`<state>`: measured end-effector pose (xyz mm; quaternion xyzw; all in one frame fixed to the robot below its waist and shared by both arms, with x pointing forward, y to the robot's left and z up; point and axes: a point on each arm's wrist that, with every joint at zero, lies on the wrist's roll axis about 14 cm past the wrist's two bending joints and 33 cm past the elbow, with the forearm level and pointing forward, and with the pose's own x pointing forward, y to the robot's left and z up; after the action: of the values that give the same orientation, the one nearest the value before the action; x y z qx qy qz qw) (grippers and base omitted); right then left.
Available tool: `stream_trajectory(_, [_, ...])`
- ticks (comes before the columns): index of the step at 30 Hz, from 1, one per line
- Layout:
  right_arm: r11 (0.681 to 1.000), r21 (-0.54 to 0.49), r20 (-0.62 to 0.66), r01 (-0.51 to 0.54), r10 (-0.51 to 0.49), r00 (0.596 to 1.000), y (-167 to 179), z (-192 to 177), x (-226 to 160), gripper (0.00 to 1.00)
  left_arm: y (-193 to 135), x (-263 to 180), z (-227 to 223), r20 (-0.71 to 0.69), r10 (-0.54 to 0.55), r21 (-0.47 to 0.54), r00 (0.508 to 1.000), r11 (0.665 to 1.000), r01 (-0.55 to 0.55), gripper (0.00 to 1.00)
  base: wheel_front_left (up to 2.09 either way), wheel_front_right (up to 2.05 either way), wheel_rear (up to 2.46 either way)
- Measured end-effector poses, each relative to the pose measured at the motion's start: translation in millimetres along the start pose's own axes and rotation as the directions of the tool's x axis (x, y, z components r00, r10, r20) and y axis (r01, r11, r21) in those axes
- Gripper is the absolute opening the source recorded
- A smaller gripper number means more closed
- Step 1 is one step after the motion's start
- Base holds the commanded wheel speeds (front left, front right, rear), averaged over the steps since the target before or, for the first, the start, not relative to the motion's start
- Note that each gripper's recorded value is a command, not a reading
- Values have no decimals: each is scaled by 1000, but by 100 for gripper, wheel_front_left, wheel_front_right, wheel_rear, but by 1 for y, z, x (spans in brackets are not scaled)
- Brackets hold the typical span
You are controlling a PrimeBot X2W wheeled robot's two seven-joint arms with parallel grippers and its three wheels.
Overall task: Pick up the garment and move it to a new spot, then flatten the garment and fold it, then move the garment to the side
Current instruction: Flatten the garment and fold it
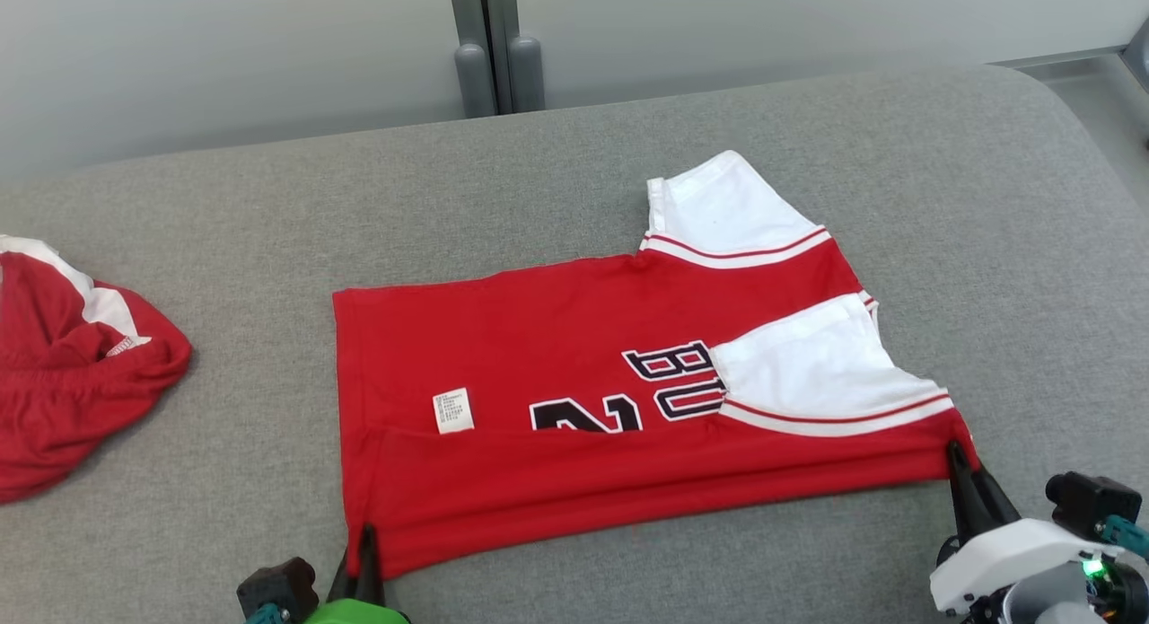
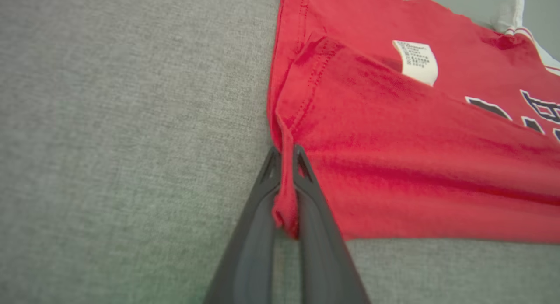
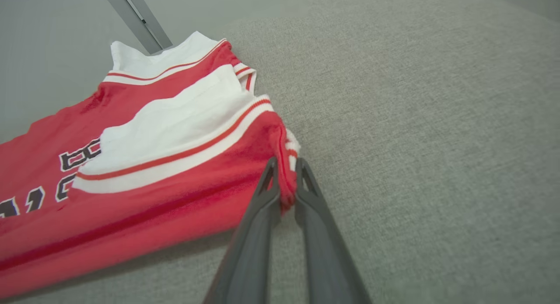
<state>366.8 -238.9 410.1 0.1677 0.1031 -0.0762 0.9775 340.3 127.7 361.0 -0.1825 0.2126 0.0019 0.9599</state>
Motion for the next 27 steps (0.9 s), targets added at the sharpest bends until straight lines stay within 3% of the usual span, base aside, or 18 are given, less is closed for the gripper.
stream_trajectory(2, [1000,-2,-19,5,-5,1000,-3,-8,-7,0,-2,-5,-6,-12,-7,1,1000,1000,7,0,0,0,0])
stream_trajectory(3, [1000,-4,-25,6,-6,1000,-4,-10,-9,36,-3,-6,-8,-16,-10,2,1000,1000,10,49,0,0,0])
stream_trajectory(4, [1000,-6,-26,5,-5,1000,-4,-10,-10,54,-4,-7,-8,-17,-9,2,1000,1000,9,92,0,0,0])
stream_trajectory(5, [1000,-12,-19,0,0,1000,-3,-8,-9,100,-5,-6,-7,-15,-9,4,1000,1000,9,100,0,0,0])
stream_trajectory(12, [995,-86,42,-57,61,997,14,17,16,100,-16,18,35,98,-31,38,995,999,28,100,0,0,0])
stream_trajectory(17, [980,-163,79,-111,125,989,33,39,51,100,-33,56,73,168,-93,116,981,990,74,100,0,0,0])
stream_trajectory(27, [947,-253,67,-200,223,972,68,47,113,100,-20,125,93,142,-61,183,988,983,34,100,0,0,0])
